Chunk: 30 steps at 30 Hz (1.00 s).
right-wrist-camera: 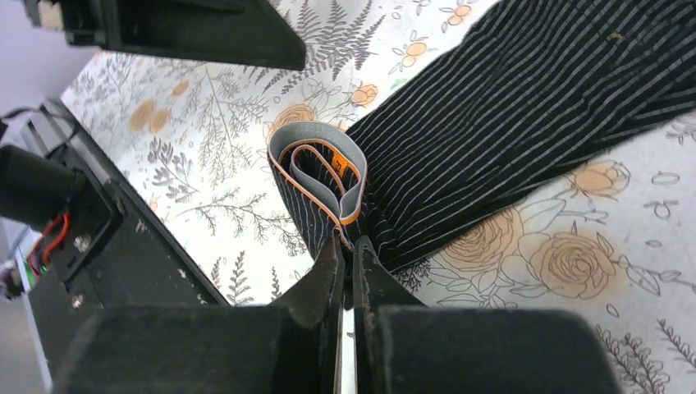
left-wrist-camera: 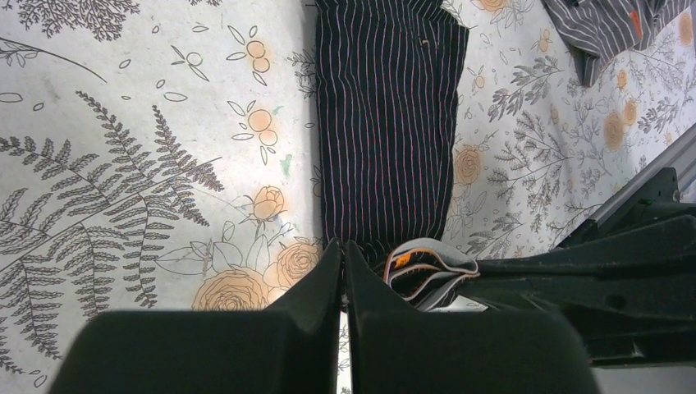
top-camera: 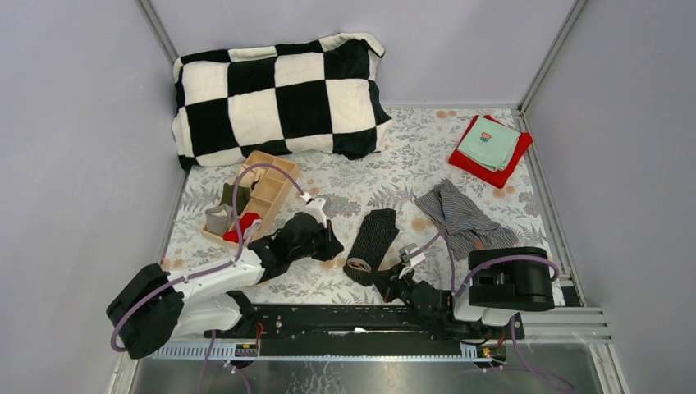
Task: Roll the underwear
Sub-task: Roll the underwear to the center of the board.
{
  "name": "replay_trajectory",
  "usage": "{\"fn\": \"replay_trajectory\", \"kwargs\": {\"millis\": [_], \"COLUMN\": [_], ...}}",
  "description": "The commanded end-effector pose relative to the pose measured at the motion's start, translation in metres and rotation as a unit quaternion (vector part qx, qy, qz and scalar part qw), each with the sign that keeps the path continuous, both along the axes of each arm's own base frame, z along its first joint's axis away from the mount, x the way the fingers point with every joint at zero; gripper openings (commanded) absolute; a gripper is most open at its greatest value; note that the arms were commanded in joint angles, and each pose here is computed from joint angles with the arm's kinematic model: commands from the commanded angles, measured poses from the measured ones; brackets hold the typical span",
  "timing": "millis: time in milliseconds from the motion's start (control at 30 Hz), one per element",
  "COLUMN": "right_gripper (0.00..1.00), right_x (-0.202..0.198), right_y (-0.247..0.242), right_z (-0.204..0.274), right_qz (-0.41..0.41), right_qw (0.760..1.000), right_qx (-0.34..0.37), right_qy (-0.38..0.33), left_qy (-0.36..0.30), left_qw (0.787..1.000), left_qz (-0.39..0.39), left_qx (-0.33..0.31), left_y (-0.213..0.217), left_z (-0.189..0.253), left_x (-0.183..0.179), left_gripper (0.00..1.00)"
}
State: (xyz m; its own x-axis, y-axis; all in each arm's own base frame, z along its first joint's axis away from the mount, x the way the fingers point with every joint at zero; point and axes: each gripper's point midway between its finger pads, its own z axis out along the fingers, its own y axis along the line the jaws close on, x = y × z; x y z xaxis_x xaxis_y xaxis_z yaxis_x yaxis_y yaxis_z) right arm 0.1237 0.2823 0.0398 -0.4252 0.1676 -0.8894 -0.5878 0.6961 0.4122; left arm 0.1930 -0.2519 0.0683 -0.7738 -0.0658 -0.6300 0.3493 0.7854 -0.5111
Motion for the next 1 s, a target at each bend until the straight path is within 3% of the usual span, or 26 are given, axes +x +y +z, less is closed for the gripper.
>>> {"fn": "replay_trajectory", "kwargs": {"millis": [0,100,200,333,700,967], "right_gripper": [0.0,0.0,0.0,0.0,0.0,0.0], "right_x": [0.016,0.017,0.02,0.022,0.021,0.026], "right_y": [-0.02,-0.024,-0.036,-0.048,-0.05,-0.054], "right_z": [-0.009,-0.019,-0.031,-0.031,-0.034,-0.029], "right_qz": [-0.101,-0.124,-0.155,-0.189,-0.178,-0.163], "right_qw": [0.992,0.989,0.983,0.974,0.967,0.964], "right_qx": [0.044,0.023,-0.021,-0.034,-0.084,-0.113], "right_qy": [0.063,0.081,0.097,0.118,0.161,0.175], "left_qy": [-0.032,-0.034,-0.032,-0.026,-0.015,-0.008], "left_qw": [0.999,0.999,0.999,0.999,0.994,0.992], "left_qz": [-0.011,-0.009,-0.009,-0.016,-0.076,-0.11], "left_qx": [-0.022,-0.025,-0.029,-0.038,-0.077,-0.069], "left_y": [-0.01,-0.01,-0.01,-0.013,-0.028,-0.038], "left_z": [0.02,0.02,0.018,0.015,0.01,-0.001], "left_x": [0.011,0.012,0.011,0.008,-0.01,-0.011], "left_gripper": [0.12,0.34,0.47,0.53,0.66,0.69]}}
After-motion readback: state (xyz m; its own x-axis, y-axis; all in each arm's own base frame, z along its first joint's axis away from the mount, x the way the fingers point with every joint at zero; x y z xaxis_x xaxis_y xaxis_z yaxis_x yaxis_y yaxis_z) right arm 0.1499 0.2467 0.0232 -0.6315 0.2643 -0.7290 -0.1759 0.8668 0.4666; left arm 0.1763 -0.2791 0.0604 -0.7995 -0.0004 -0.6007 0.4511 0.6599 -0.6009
